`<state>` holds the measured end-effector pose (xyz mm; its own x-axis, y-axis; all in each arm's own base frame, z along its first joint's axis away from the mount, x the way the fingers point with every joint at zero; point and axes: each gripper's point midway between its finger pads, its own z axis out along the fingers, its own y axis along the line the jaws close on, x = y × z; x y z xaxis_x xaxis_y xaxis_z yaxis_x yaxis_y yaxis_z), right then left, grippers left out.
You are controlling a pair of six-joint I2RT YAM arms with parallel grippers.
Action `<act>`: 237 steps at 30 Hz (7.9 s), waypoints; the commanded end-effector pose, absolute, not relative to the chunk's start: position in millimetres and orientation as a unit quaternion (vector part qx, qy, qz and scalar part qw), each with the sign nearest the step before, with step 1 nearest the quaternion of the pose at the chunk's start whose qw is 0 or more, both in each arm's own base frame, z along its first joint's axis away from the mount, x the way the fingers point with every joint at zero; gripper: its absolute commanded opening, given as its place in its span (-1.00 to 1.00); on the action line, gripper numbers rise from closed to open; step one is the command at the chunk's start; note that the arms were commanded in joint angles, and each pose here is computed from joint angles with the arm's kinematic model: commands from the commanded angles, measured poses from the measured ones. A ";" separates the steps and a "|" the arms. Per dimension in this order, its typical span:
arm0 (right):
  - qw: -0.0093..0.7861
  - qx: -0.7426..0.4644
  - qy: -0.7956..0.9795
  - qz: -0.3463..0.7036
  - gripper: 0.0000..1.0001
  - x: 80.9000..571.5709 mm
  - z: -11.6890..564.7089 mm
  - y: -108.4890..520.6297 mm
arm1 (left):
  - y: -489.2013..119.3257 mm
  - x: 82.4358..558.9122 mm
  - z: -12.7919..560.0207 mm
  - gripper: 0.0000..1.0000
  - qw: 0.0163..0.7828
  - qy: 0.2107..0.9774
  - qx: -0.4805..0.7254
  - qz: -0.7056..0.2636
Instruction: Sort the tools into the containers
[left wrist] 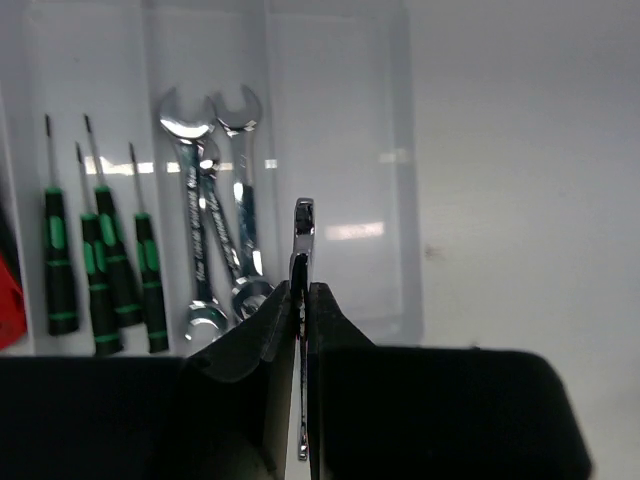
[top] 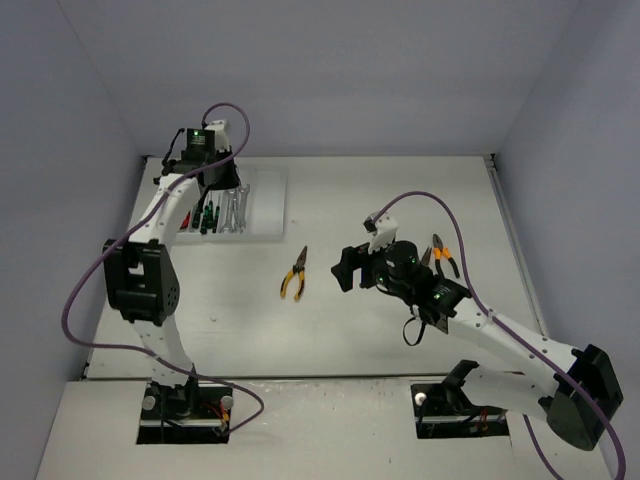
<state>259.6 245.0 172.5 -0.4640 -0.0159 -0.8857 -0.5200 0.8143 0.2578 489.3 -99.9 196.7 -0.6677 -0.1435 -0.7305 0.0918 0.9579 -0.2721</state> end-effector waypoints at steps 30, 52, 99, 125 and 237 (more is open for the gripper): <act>0.535 -0.071 0.819 0.195 0.65 265.1 183.9 183.2 | -203.9 381.1 178.0 0.08 0.338 0.934 0.060 -0.095; 0.516 -0.055 0.830 0.203 0.67 248.4 166.6 174.4 | -245.4 321.2 60.6 0.19 0.225 0.970 0.087 -0.020; 0.500 -0.055 0.842 0.196 0.70 243.3 149.9 170.8 | -217.0 317.5 39.4 -0.69 0.215 0.963 0.152 -0.056; 0.506 -0.060 0.838 0.194 0.70 247.0 157.8 173.0 | -142.8 439.8 183.9 -1.00 0.448 0.889 0.088 -0.034; 0.557 -0.077 0.730 0.389 -1.00 277.0 206.2 272.2 | -305.0 267.3 245.6 0.15 0.377 0.846 0.101 -0.363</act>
